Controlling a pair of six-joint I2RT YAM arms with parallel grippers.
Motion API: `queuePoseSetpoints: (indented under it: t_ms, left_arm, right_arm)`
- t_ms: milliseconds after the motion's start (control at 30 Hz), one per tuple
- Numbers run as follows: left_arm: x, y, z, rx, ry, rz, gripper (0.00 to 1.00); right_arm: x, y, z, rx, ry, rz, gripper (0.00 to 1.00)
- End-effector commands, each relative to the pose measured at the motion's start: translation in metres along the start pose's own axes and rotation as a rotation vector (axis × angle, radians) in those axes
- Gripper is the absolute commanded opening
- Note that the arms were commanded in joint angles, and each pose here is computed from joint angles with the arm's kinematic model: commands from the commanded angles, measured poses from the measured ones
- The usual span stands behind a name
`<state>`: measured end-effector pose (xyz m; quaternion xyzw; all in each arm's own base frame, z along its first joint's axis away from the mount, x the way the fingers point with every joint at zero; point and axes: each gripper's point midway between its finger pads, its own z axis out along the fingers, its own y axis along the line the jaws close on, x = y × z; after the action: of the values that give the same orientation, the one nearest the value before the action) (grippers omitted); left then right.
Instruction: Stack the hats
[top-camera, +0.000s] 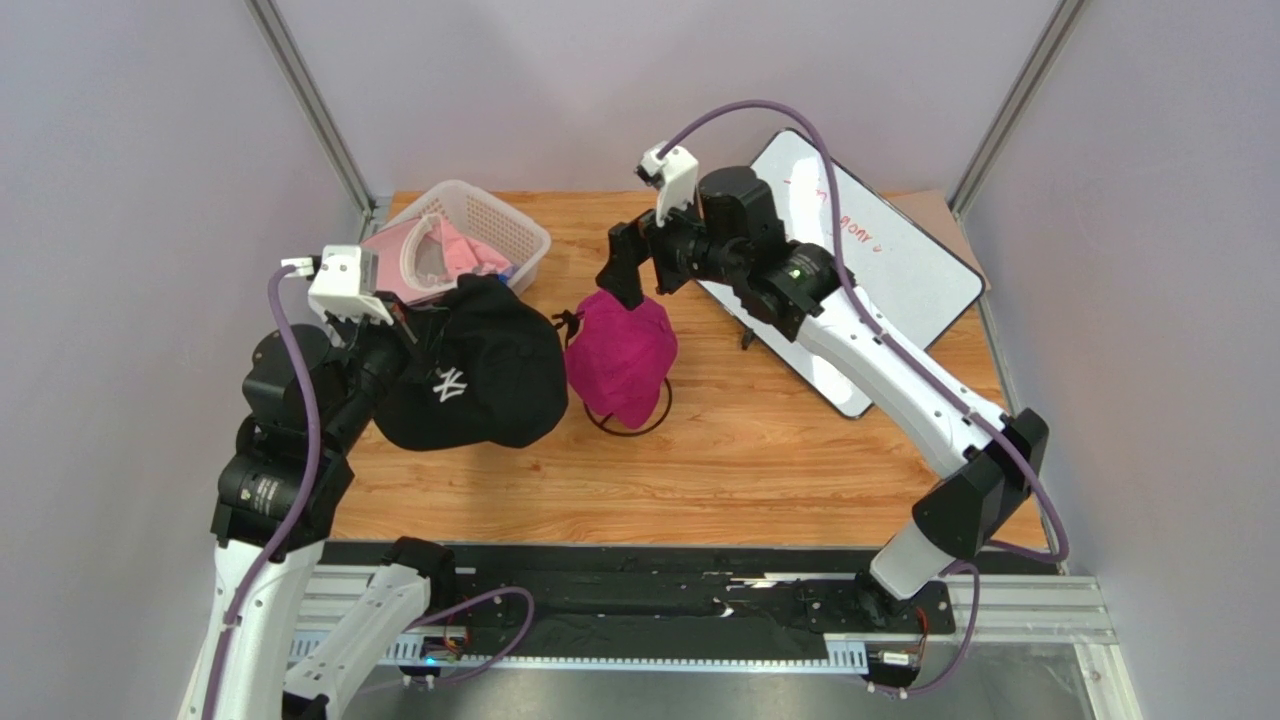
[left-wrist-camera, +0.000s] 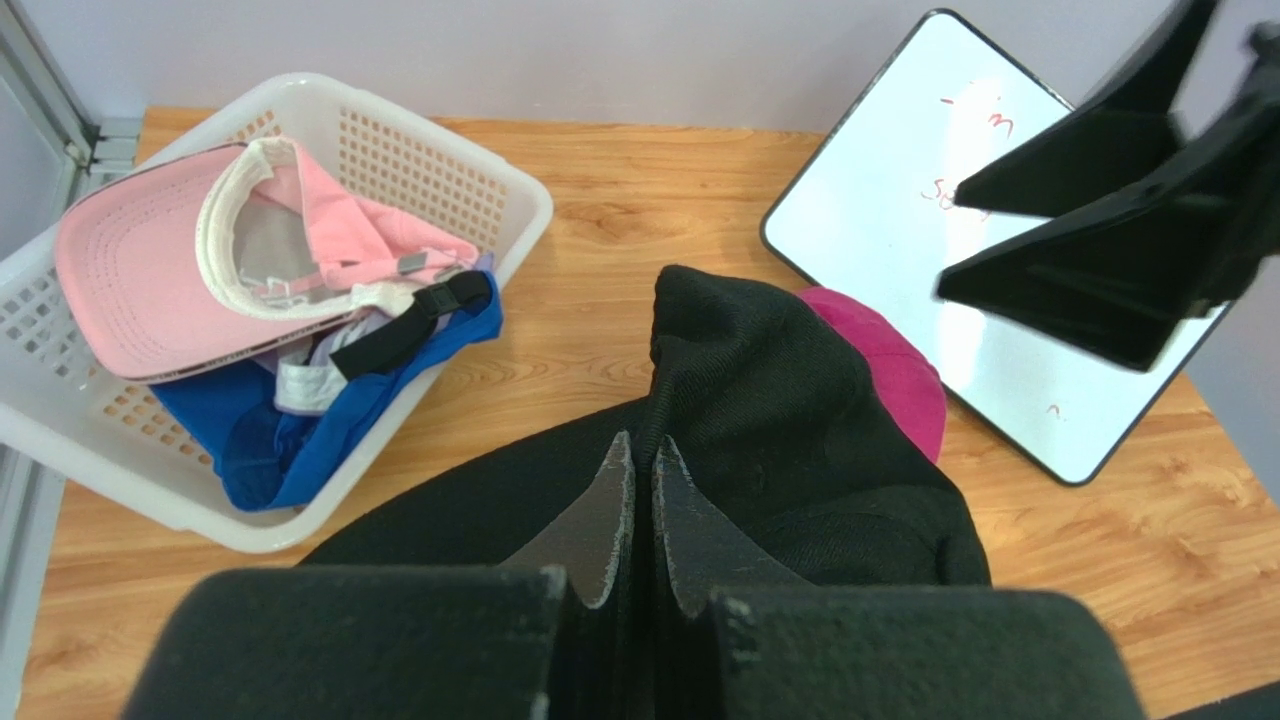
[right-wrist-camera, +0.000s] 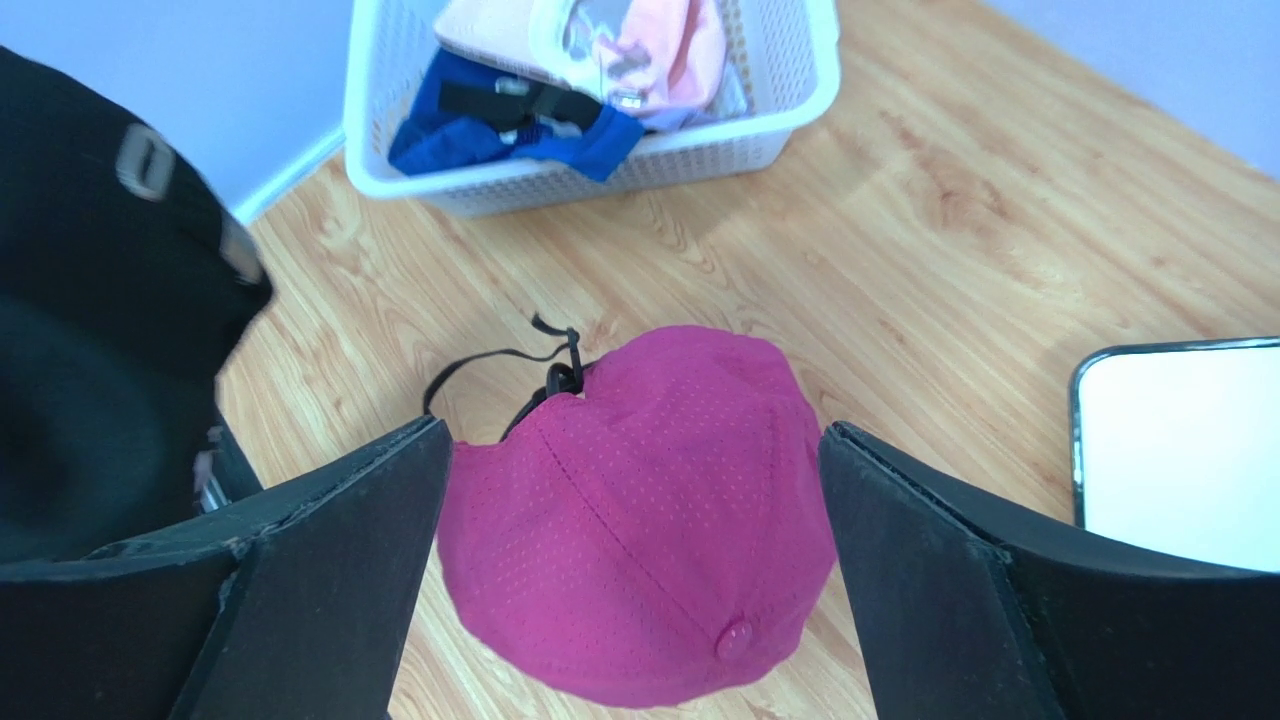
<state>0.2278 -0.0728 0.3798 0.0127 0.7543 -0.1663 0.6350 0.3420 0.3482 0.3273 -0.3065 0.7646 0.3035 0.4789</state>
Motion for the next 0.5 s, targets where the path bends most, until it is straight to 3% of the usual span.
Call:
queuePoseSetpoints:
  t_ms: [0,167,200,233,467]
  left_arm:
    - [-0.029,-0.007,0.002,0.016,-0.072,-0.007,0.0]
    - [-0.047,-0.033,0.003,0.138,-0.095,-0.018,0.0]
    - [-0.049,-0.033,0.003,0.139,-0.096,-0.027,0.0]
    - [-0.053,-0.033,0.003,0.132,-0.11,-0.051,0.0]
    - [-0.078,-0.058,0.012,0.231,-0.216,-0.244,0.0]
  right_arm:
    - [-0.04,0.009,-0.036,-0.01,-0.139,0.035,1.0]
    - [-0.044,0.041,-0.077,-0.137,-0.216,0.053,1.0]
    - [-0.023,0.044,-0.076,-0.164,-0.183,0.067,0.99]
    - [-0.036,0.053,-0.098,-0.19,-0.256,0.057,0.99]
    - [-0.007,0.095,-0.134,-0.4,-0.332,0.201,0.97]
